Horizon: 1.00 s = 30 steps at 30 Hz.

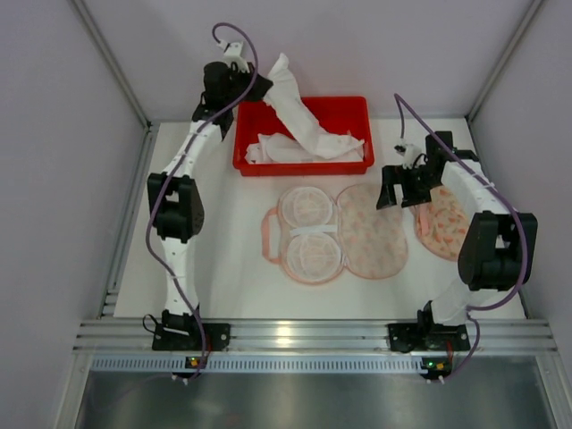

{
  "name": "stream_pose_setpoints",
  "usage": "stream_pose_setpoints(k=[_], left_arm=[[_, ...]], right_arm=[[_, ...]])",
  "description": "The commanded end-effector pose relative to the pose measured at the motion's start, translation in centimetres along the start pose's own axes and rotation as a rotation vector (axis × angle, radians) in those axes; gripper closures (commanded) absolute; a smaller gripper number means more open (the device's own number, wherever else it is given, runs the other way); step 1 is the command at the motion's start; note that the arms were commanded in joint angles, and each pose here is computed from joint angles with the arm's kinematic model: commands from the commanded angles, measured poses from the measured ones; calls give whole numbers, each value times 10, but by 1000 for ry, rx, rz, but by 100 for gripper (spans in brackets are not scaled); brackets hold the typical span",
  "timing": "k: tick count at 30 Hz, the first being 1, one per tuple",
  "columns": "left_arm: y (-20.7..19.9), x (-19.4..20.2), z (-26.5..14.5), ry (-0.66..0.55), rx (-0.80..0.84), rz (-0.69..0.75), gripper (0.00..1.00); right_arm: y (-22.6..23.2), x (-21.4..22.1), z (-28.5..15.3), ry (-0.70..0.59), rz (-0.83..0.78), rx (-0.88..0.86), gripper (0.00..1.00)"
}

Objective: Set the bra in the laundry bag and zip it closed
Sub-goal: Pick up the bra from the bin.

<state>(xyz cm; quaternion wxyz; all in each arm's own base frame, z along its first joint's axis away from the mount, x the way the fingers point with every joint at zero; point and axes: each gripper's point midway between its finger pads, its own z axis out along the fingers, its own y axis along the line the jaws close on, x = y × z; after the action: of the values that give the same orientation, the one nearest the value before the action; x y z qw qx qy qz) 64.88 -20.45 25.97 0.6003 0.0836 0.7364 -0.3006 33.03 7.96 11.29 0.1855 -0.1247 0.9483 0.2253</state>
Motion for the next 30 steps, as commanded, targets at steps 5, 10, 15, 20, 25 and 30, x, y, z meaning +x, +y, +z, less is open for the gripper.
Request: stream_pose_setpoints(k=[5, 10, 15, 20, 25, 30], left_arm=[[-152, -128, -112, -164, 356, 278, 100], [-211, -136, -178, -162, 459, 347, 100], [-246, -127, -240, -142, 495, 348, 100], [-276, -101, -289, -93, 573, 302, 100], [-300, -42, -332, 35, 695, 204, 100], [-306, -4, -359, 94, 735, 160, 100]], right_arm=[[-17, -5, -15, -38, -6, 40, 1], [-18, -6, -17, -46, -26, 48, 1], [-23, -7, -12, -52, -34, 63, 1], [-21, -12, -7, -66, -34, 35, 2], [-17, -14, -1, -71, -29, -10, 3], [-14, -14, 4, -55, -34, -30, 3]])
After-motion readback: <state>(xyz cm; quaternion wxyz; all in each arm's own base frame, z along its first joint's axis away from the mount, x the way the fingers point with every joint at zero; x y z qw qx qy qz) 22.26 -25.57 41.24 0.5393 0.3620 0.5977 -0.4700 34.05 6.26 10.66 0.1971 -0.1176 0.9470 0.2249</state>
